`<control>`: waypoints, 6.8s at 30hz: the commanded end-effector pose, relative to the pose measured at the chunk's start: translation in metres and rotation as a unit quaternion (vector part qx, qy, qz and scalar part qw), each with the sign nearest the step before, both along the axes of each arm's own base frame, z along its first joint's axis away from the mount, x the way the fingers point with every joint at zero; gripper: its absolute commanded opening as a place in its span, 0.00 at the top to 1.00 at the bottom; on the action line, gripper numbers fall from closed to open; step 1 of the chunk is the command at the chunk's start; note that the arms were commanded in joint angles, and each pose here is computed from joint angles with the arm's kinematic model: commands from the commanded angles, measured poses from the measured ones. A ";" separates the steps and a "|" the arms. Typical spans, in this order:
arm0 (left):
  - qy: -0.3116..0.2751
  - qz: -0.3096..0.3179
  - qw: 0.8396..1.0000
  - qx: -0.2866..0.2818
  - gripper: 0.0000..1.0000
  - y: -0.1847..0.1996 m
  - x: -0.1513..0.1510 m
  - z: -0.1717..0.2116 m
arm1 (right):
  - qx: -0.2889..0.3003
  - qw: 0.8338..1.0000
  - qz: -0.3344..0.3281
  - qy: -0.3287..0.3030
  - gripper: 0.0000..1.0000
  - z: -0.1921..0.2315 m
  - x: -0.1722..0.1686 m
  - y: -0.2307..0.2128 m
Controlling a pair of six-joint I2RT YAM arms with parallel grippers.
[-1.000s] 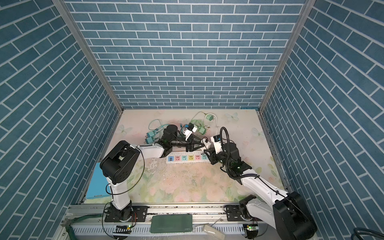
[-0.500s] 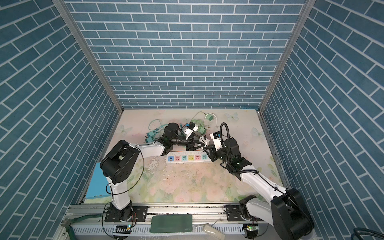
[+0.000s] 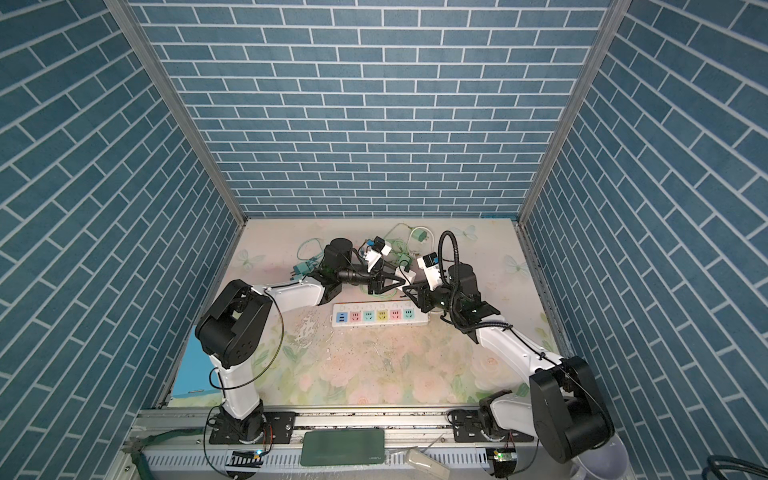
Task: Insert the plug
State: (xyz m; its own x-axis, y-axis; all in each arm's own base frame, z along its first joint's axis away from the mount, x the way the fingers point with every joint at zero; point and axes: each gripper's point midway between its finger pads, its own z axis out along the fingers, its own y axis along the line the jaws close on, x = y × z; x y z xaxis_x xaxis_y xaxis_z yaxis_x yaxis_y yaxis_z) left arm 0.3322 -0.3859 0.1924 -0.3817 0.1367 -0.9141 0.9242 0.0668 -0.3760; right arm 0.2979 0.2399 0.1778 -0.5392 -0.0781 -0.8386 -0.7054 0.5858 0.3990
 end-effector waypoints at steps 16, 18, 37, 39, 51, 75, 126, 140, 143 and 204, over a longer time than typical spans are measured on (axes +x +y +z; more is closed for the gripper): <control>0.009 -0.072 0.997 -0.003 0.72 -0.020 -0.034 0.011 | 0.033 0.989 0.093 -0.106 0.78 0.067 0.012 0.037; 0.010 -0.071 0.997 0.000 0.72 -0.020 -0.034 0.010 | 0.029 0.990 0.094 -0.106 0.76 0.068 0.014 0.037; 0.001 -0.071 0.997 0.011 0.91 -0.018 -0.036 0.012 | 0.003 0.989 0.107 -0.104 0.51 0.068 0.026 0.043; 0.000 -0.072 0.997 0.012 0.92 -0.017 -0.036 0.012 | -0.001 0.989 0.105 -0.103 0.51 0.067 0.026 0.042; -0.021 -0.063 0.997 0.039 1.00 -0.002 -0.038 0.009 | -0.050 0.992 0.066 -0.092 0.36 0.065 0.026 0.008; -0.144 -0.091 0.983 0.061 1.00 0.031 -0.029 0.000 | -0.170 0.981 0.081 0.044 0.38 0.059 -0.040 -0.023; -0.174 -0.111 0.978 0.039 1.00 0.036 -0.044 0.018 | -0.197 0.966 0.165 -0.026 0.40 0.054 -0.026 0.028; -0.180 -0.109 0.977 0.037 1.00 0.042 -0.045 0.021 | -0.216 0.964 0.151 -0.027 0.41 0.048 -0.026 0.022; -0.177 -0.104 0.978 0.039 1.00 0.047 -0.041 0.021 | -0.223 0.964 0.144 -0.028 0.41 0.048 -0.028 0.018; -0.158 -0.149 0.976 0.008 1.00 0.047 -0.053 0.026 | -0.179 0.960 0.215 -0.027 0.62 0.050 -0.030 0.056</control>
State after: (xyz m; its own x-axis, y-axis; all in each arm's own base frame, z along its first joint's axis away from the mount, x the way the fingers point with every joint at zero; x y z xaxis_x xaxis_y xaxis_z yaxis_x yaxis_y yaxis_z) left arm 0.2874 -0.3326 0.2023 -0.0564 0.2674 -0.9619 0.9848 -0.1436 -0.0977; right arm 0.2632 0.2830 0.2074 -0.4256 -0.5803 -0.6944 -0.8941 0.3877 0.2240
